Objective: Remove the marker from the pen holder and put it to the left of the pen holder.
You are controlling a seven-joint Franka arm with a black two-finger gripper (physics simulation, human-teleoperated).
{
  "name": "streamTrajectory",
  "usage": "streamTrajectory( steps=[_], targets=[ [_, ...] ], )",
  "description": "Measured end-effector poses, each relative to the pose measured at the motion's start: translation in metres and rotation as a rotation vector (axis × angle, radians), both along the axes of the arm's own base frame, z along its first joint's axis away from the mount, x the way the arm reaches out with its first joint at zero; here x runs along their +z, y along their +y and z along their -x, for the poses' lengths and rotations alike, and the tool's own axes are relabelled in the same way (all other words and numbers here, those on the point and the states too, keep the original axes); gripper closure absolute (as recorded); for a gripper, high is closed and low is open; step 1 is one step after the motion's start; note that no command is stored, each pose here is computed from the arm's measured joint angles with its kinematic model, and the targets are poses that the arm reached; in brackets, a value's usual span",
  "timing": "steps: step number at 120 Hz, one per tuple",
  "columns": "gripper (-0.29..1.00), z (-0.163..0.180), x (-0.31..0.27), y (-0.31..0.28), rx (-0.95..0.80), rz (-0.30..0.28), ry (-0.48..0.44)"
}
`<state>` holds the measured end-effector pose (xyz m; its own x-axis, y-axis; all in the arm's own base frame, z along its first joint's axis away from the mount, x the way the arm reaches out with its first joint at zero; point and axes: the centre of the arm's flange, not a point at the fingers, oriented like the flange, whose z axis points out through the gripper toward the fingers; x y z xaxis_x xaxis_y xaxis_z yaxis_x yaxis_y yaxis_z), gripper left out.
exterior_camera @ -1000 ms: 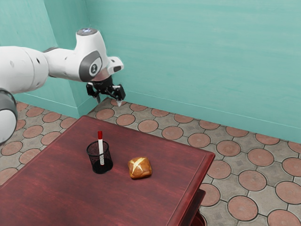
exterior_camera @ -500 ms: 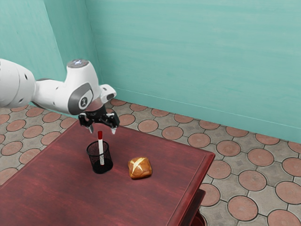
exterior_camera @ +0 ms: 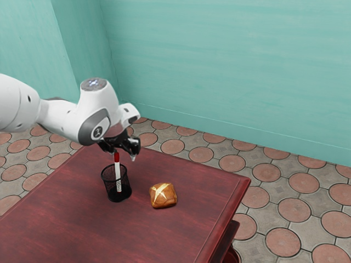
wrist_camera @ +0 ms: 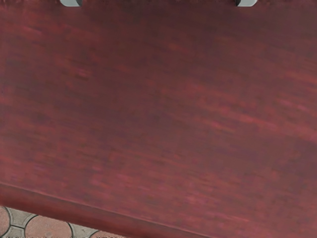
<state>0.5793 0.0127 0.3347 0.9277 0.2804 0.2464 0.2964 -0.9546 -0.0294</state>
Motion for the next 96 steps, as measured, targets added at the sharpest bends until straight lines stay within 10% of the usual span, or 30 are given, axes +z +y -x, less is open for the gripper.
streamTrajectory(
  steps=[96],
  targets=[
    [0.48,0.049,0.017,0.011,0.045,0.058,-0.042]
  ],
)
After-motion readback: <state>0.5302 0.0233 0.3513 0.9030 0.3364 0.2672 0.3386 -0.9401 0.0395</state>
